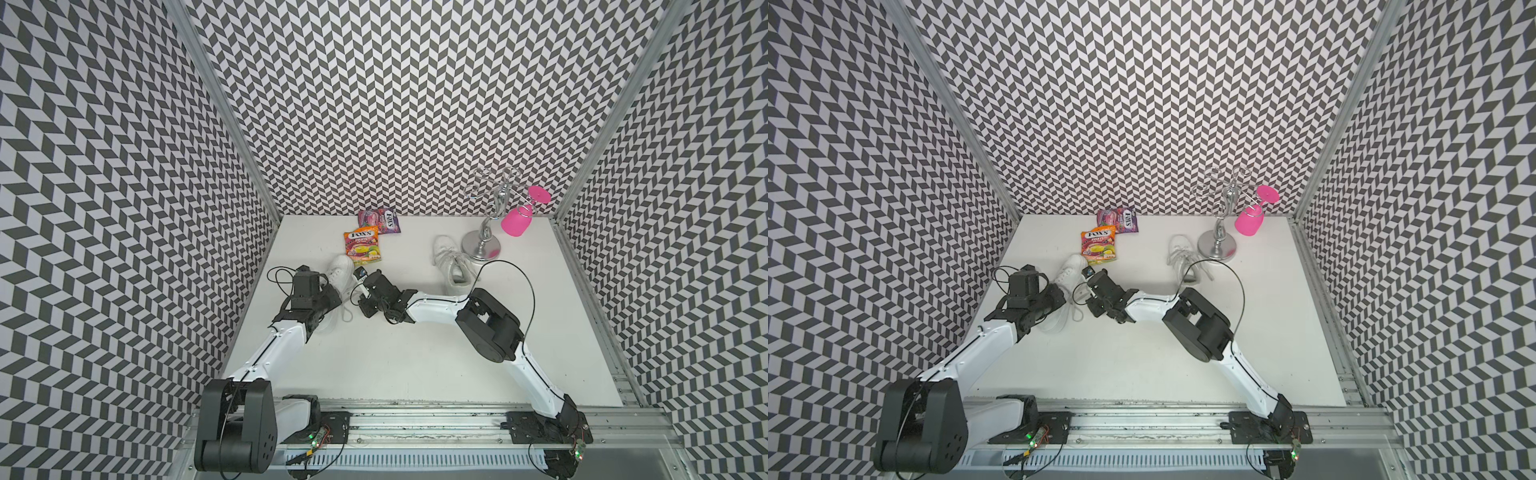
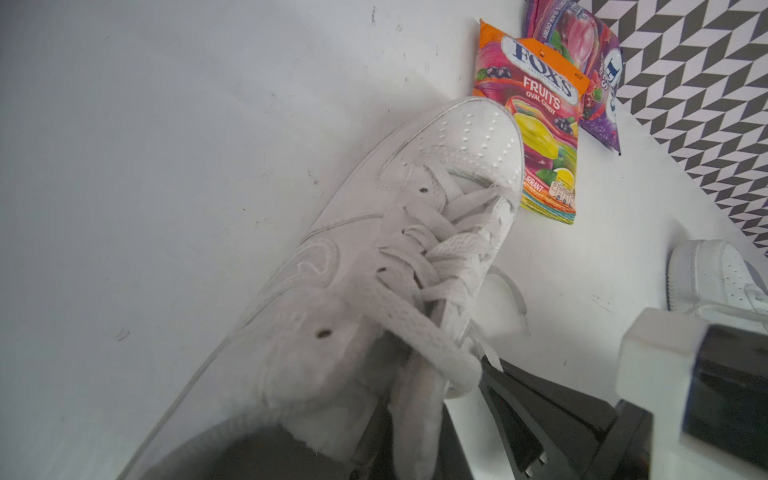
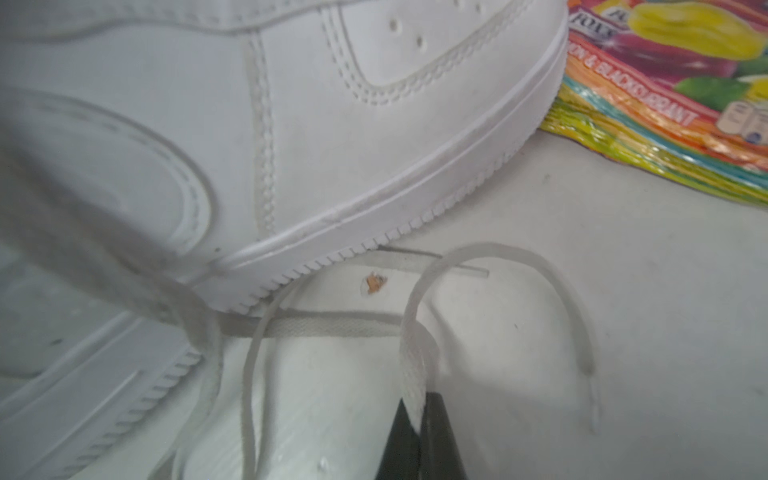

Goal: Tie the shoes
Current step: Adjust the shoelace at the center of the board.

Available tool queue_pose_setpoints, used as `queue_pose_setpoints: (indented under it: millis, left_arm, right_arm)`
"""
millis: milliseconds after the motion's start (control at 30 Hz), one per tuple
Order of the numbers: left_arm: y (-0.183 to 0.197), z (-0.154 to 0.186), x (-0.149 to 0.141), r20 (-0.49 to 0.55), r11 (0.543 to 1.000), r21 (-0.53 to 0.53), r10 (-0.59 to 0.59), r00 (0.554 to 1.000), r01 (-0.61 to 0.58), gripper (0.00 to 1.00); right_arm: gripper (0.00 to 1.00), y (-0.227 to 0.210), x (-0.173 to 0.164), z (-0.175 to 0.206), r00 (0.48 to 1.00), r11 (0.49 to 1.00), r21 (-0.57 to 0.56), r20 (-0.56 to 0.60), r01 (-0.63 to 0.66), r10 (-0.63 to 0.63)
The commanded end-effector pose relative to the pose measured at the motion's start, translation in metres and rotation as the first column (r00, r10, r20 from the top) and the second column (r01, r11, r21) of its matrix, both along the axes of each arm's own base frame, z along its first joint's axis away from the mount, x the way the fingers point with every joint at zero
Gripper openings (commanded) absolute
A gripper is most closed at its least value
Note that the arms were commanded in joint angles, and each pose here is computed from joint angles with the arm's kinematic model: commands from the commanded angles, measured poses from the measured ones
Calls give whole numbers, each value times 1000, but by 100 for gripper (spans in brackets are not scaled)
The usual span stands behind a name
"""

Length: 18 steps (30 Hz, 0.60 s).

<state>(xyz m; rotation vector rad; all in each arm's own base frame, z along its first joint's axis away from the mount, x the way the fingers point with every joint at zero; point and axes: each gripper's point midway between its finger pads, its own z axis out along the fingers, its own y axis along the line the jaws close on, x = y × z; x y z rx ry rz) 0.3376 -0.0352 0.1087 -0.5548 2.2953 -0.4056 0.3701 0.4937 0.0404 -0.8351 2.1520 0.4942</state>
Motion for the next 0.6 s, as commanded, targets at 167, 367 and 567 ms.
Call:
queue_pose_setpoints:
  millis: [167, 367, 567]
  left_arm:
    - [-56, 68, 3, 169, 991, -50, -112, 979, 122, 0]
    - [-92, 81, -7, 198, 978, -87, -170, 965, 190, 0]
    - [-110, 92, -9, 227, 970, -103, -191, 955, 219, 0]
  right_arm:
    - [0, -94, 4, 134, 977, 985, 92, 139, 147, -159]
    - [0, -160, -7, 165, 951, 960, 105, 147, 258, -271]
    - [2, -193, -27, 152, 953, 960, 46, 118, 276, -279]
